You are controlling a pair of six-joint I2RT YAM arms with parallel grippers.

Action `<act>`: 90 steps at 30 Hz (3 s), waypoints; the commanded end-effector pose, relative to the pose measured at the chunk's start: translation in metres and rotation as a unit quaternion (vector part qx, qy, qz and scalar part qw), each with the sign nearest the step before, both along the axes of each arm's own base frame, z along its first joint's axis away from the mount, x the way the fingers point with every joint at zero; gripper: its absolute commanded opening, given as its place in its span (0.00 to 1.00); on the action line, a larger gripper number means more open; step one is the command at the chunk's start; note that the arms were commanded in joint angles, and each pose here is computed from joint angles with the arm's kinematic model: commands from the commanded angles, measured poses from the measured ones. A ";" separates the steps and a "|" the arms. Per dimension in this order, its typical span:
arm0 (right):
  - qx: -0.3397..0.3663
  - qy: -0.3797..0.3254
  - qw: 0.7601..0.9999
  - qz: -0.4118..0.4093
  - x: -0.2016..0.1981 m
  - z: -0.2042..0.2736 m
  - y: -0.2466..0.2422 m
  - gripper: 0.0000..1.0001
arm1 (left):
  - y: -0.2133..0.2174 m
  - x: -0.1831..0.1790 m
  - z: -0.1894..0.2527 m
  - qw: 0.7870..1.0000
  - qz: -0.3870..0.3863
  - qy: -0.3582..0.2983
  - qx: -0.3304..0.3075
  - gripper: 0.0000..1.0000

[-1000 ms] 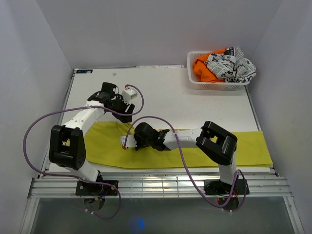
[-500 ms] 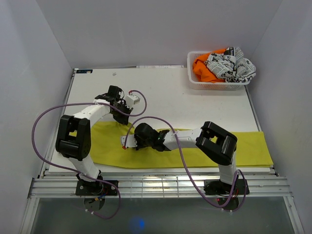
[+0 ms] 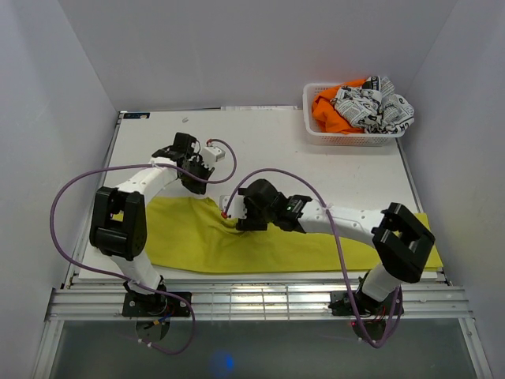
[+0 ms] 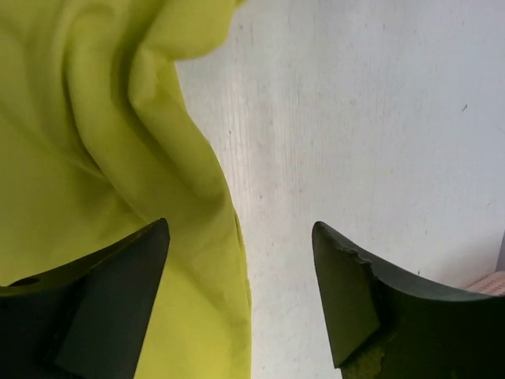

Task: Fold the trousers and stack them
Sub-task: Fold the trousers

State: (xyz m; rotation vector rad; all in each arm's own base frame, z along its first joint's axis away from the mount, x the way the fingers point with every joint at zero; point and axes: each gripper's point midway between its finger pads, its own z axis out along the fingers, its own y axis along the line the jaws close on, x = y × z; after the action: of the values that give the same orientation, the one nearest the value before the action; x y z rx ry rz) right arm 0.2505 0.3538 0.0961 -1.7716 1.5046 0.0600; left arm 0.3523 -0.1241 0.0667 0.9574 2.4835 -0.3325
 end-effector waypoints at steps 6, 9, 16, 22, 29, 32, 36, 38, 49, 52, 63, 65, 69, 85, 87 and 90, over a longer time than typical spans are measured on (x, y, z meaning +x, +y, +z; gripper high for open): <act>-0.035 0.168 0.985 0.032 -0.058 -0.016 -0.054 0.53 | -0.012 0.009 0.034 0.999 -0.004 -0.025 -0.029 0.28; -0.068 0.215 0.974 0.027 -0.078 -0.038 -0.074 0.43 | -0.013 -0.002 0.025 1.000 -0.005 -0.009 -0.024 0.43; -0.104 0.248 0.963 -0.009 -0.087 -0.070 -0.106 0.38 | -0.012 -0.008 0.008 1.000 0.003 0.005 -0.008 0.50; -0.118 0.262 0.958 -0.022 -0.091 -0.082 -0.118 0.38 | -0.012 -0.002 -0.007 1.000 0.011 0.012 0.008 0.44; -0.135 0.272 0.952 -0.032 -0.095 -0.093 -0.125 0.36 | -0.011 -0.004 -0.015 0.999 0.009 0.027 0.015 0.36; -0.138 0.274 0.951 -0.033 -0.095 -0.095 -0.126 0.36 | -0.010 -0.006 -0.015 0.999 0.006 0.027 0.018 0.36; -0.144 0.275 0.950 -0.034 -0.096 -0.098 -0.129 0.34 | -0.008 0.000 -0.013 0.999 0.009 0.020 0.024 0.00; -0.152 0.274 0.949 -0.037 -0.096 -0.101 -0.132 0.34 | -0.006 0.012 -0.008 0.999 0.017 0.001 0.027 0.00; -0.178 0.276 0.944 -0.041 -0.103 -0.111 -0.148 0.33 | 0.026 0.110 0.044 0.986 0.080 -0.134 0.057 0.00; -0.180 0.278 0.943 -0.039 -0.104 -0.113 -0.149 0.33 | 0.024 0.122 0.045 0.986 0.077 -0.142 0.049 0.00; -0.144 0.244 0.956 -0.072 -0.069 -0.083 -0.138 0.41 | 0.046 0.150 0.073 0.975 0.122 -0.183 0.029 0.98; -0.107 0.243 0.960 -0.089 -0.045 -0.061 -0.127 0.45 | 0.063 0.142 0.096 0.972 0.134 -0.191 0.017 0.98; -0.068 0.269 0.954 -0.111 -0.025 -0.033 -0.120 0.62 | 0.086 0.096 0.103 0.979 0.127 -0.159 -0.007 0.98; -0.111 0.380 0.899 -0.188 0.001 -0.120 -0.142 0.60 | 0.183 -0.056 -0.035 0.971 0.232 0.027 0.053 0.95; -0.110 0.366 0.904 -0.191 0.018 -0.122 -0.135 0.60 | 0.199 -0.061 -0.041 0.966 0.250 0.033 0.064 0.93; -0.092 0.351 0.913 -0.185 0.049 -0.114 -0.113 0.60 | 0.228 -0.064 -0.043 0.956 0.279 0.036 0.079 0.90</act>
State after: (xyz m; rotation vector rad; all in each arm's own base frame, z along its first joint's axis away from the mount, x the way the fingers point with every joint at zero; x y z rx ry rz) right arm 0.2782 0.2453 0.0218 -1.6293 2.3778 0.5070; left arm 0.2913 0.0675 0.0263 0.3251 2.7214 -0.1024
